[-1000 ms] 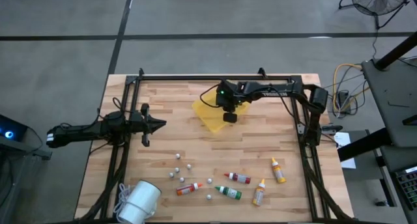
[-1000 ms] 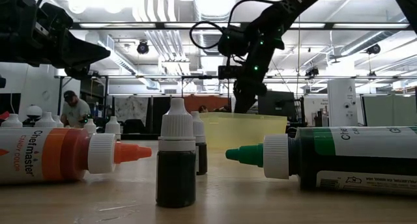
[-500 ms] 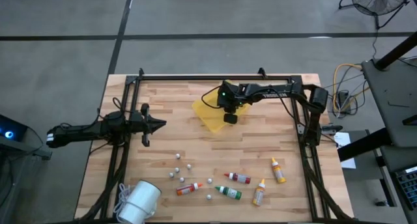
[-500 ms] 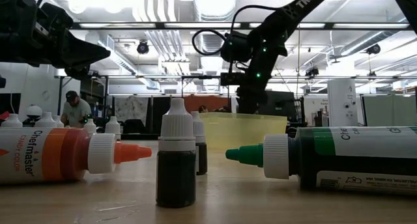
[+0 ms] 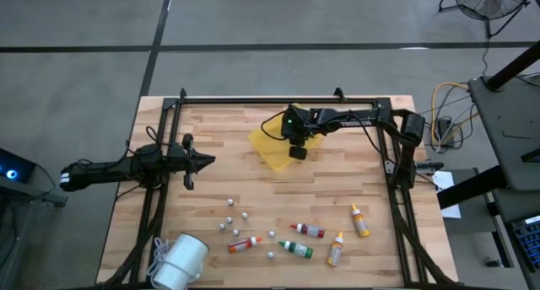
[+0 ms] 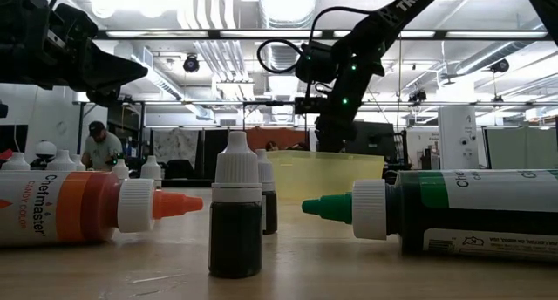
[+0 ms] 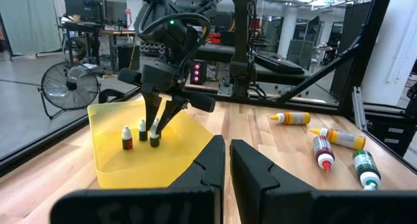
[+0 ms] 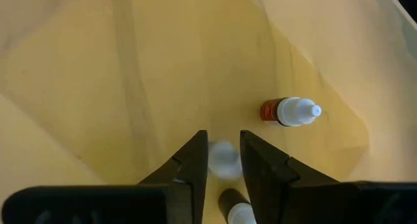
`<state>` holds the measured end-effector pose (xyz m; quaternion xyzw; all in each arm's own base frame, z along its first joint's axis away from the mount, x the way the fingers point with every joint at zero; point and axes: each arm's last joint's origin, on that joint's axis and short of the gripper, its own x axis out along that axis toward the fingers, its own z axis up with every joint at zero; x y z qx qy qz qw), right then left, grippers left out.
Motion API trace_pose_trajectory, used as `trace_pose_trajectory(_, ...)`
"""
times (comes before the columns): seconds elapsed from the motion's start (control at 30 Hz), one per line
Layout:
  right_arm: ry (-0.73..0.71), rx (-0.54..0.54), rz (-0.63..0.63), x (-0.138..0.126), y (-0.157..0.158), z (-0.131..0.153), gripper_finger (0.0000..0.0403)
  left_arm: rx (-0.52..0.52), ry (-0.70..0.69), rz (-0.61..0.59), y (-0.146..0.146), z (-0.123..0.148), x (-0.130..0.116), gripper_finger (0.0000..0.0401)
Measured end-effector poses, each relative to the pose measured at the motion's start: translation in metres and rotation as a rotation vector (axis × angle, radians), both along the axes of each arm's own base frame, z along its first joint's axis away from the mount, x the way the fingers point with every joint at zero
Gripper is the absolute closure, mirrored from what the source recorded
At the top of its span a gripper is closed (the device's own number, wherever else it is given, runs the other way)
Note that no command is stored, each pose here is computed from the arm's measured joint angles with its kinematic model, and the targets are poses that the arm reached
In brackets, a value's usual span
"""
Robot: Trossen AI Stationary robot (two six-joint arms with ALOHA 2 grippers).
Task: Pick & Place food coloring
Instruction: Put the small green food coloring bottle into the yellow bin, then put the small red food coloring bottle into the yellow bin
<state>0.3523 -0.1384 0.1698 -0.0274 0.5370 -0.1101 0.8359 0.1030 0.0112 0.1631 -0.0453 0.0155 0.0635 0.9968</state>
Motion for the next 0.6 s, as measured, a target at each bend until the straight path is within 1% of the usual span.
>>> trace_pose_trajectory(0.33,0.000,0.001,0.000,0.0000,0.0003,-0.0001,0.0297,0.000,0.000,0.000,0.0000,0.0000,0.0000,0.0401)
trace_pose_trajectory(0.6,-0.017,0.006,-0.018,0.0020,0.0008,0.0050,0.0302,0.000,0.000,0.000,0.0000,0.0000,0.0000,0.0401)
